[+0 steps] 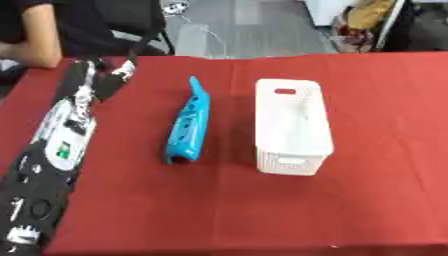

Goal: Pick up objects on the table and place them in the box.

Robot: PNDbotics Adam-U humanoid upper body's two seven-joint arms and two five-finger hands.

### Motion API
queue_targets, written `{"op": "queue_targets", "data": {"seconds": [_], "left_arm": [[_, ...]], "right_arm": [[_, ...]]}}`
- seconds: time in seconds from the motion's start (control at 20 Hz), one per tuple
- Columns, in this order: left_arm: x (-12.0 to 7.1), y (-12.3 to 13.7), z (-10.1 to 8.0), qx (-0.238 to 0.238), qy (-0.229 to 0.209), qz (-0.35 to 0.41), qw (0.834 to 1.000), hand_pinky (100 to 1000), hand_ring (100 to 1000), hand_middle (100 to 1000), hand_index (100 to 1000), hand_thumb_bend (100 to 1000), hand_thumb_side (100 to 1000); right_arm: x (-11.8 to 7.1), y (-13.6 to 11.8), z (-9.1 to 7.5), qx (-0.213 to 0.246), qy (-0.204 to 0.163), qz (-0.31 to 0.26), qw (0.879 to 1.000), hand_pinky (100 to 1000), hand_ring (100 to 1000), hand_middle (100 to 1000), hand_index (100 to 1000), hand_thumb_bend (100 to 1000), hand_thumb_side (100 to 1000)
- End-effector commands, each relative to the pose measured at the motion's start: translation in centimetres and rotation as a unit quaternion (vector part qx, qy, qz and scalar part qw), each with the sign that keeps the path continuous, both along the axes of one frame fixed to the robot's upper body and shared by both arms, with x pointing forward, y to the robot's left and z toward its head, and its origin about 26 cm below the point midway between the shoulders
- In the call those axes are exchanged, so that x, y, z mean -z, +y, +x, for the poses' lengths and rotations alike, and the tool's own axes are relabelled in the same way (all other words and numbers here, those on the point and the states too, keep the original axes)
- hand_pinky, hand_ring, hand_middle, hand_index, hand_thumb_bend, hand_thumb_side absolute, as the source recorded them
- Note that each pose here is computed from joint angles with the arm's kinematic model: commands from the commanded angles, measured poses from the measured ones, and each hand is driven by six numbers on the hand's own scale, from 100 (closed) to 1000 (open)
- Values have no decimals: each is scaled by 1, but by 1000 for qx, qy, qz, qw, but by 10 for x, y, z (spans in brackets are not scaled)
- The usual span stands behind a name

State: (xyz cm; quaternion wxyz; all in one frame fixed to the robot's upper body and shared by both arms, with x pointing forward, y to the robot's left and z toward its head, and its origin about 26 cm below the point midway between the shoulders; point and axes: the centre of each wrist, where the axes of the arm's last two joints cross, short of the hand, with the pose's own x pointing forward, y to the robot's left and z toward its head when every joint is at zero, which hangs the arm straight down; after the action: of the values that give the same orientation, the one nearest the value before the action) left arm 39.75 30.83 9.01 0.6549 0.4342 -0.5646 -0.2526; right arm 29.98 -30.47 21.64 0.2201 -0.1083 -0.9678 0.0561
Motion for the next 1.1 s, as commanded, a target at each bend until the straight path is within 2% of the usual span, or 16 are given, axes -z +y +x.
{"op": "queue_targets", "data": {"seconds": [0.05,0.1,0.2,0.45,1.1], "left_arm": [[-7,-13,7,26,-6,2,1000,572,616,685,758,557,876],[-6,-16,8,35,-3,4,999,577,615,683,764,618,826],[-6,-24,10,51,2,6,999,578,613,682,765,638,813],[-10,-38,14,78,5,8,997,580,613,683,765,651,833],[-15,-64,19,103,20,25,994,592,613,683,765,637,866]], "right_arm": [[-8,1,-2,-5,-14,-10,1000,764,886,881,943,100,966],[-9,1,-2,-5,-14,-10,1000,764,886,881,943,100,967],[-9,1,-2,-5,-14,-11,1000,764,886,881,944,100,966],[-8,1,-2,-7,-13,-13,1000,764,886,881,945,100,969],[-8,2,-2,-12,-12,-15,1000,764,887,882,945,100,970]]}}
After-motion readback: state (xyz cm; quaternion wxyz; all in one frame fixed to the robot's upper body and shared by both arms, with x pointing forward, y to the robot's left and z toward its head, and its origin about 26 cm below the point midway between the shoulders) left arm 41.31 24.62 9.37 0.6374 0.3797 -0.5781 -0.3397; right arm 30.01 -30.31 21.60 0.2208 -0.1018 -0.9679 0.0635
